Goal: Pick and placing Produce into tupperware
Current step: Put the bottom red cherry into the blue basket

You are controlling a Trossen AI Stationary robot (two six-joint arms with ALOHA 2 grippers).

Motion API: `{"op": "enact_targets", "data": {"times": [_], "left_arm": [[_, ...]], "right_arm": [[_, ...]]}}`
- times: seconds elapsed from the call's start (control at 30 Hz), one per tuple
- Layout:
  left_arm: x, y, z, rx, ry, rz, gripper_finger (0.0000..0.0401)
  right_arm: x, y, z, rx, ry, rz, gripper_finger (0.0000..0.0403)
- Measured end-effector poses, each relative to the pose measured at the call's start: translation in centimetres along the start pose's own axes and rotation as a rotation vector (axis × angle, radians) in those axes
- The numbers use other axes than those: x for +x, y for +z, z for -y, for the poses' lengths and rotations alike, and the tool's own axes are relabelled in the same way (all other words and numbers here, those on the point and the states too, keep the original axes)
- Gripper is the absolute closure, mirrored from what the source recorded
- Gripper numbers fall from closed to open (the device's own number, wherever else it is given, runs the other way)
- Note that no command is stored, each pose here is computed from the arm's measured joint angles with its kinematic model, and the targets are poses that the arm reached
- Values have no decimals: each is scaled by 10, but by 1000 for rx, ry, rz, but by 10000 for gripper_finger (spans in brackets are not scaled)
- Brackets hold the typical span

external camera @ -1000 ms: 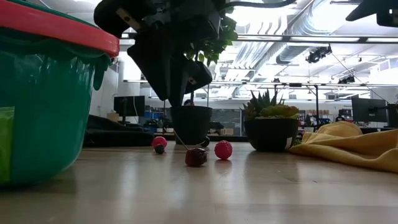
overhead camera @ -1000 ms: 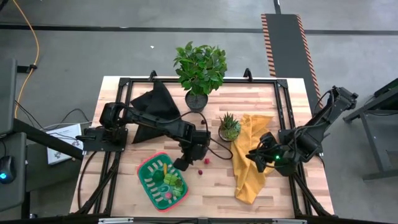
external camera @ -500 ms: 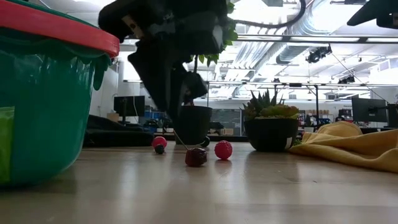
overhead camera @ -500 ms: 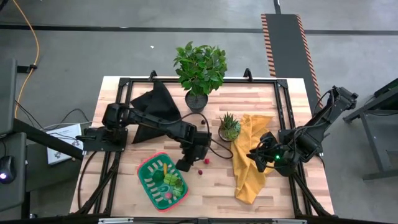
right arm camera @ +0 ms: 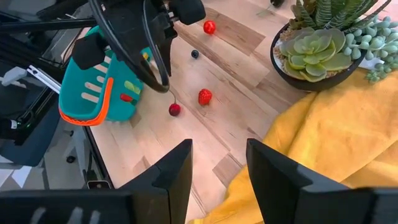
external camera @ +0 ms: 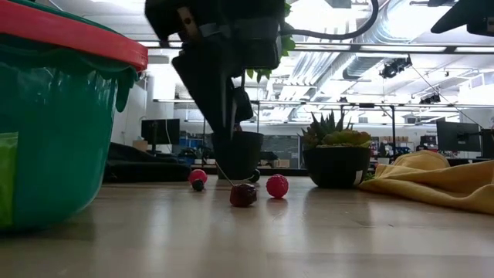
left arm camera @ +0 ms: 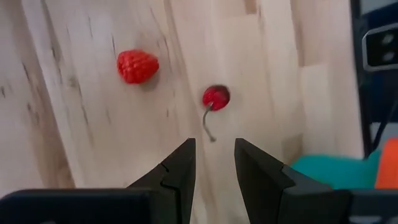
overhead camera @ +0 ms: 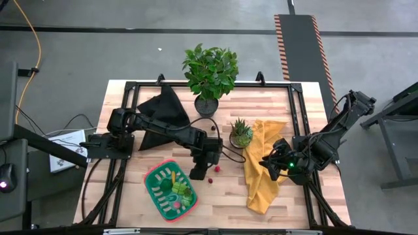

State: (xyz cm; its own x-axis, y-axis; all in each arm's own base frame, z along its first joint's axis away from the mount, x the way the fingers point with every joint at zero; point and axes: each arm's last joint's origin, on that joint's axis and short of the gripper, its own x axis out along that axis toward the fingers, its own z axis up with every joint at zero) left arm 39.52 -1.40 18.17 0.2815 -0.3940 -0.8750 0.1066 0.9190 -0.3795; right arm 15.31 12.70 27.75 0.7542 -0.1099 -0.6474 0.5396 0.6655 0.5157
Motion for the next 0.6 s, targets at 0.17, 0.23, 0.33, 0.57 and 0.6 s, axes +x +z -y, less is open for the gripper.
{"op": "enact_targets", "data": {"times": [0.17,0.23,0.33,0.57,0.6], "left_arm": [[0,3,1,-46,-31,26,302],[0,3,1,-53,-32,25,302],[1,3,0,-59,-32,22,302],[-6,10,3,-46,-26,36,302],[-9,13,4,-35,-17,52,302]], "right_arm": [[0,0,0,-7,0,0,261],[0,0,0,-7,0,0,261],[0,0,0,-11,0,0,261],[0,0,0,-19,0,0,261],[0,0,0,-21,0,0,261]]}}
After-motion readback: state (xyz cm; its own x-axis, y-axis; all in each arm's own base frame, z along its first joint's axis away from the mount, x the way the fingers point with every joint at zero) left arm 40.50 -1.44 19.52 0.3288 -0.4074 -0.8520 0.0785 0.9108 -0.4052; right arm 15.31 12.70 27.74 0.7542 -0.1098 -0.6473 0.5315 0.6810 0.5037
